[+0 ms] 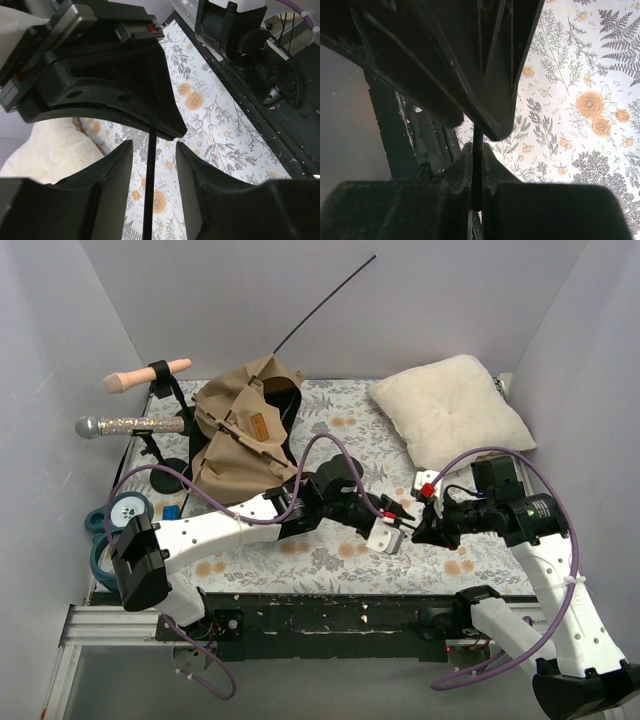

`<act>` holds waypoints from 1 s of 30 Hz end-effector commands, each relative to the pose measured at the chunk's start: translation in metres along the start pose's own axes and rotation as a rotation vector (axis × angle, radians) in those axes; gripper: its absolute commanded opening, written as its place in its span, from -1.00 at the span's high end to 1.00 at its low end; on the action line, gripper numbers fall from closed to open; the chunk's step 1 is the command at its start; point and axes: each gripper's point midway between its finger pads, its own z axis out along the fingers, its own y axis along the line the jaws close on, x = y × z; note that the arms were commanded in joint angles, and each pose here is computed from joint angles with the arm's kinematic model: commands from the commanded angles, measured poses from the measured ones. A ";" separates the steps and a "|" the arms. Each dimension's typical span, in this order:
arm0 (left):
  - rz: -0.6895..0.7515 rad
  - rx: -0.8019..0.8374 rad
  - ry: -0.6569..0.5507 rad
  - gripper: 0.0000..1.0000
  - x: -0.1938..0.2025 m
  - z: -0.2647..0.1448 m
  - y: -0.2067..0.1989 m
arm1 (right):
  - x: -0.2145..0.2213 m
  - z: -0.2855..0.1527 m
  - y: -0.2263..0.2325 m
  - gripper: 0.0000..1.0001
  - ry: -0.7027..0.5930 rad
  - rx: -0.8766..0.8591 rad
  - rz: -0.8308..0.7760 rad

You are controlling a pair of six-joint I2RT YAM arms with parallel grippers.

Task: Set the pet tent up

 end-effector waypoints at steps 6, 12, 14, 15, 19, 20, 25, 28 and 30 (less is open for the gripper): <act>0.037 0.004 -0.020 0.50 0.002 0.011 -0.003 | -0.026 -0.004 0.001 0.97 -0.093 -0.010 -0.066; 0.040 0.002 -0.031 0.54 0.002 0.015 -0.001 | -0.025 -0.003 0.001 0.97 -0.093 -0.018 -0.069; 0.039 -0.002 -0.035 0.53 0.002 0.017 0.001 | -0.025 -0.003 0.002 0.97 -0.093 -0.024 -0.067; 0.041 -0.003 -0.038 0.53 0.001 0.018 0.002 | -0.026 -0.003 0.001 0.97 -0.094 -0.025 -0.067; 0.047 -0.004 -0.044 0.81 -0.003 0.018 0.004 | -0.027 -0.003 0.001 0.97 -0.097 -0.027 -0.067; 0.050 -0.003 -0.043 0.91 -0.003 0.017 0.004 | -0.027 -0.003 0.002 0.97 -0.098 -0.028 -0.068; 0.045 -0.003 -0.036 1.00 -0.009 0.008 0.003 | -0.030 -0.003 -0.005 0.79 -0.104 -0.001 -0.054; 0.050 0.017 0.025 1.00 -0.004 -0.002 0.001 | -0.037 -0.010 -0.012 0.12 -0.108 0.064 -0.063; 0.070 0.008 0.058 1.00 -0.004 -0.013 0.003 | -0.047 -0.018 -0.016 -0.03 -0.147 0.128 -0.111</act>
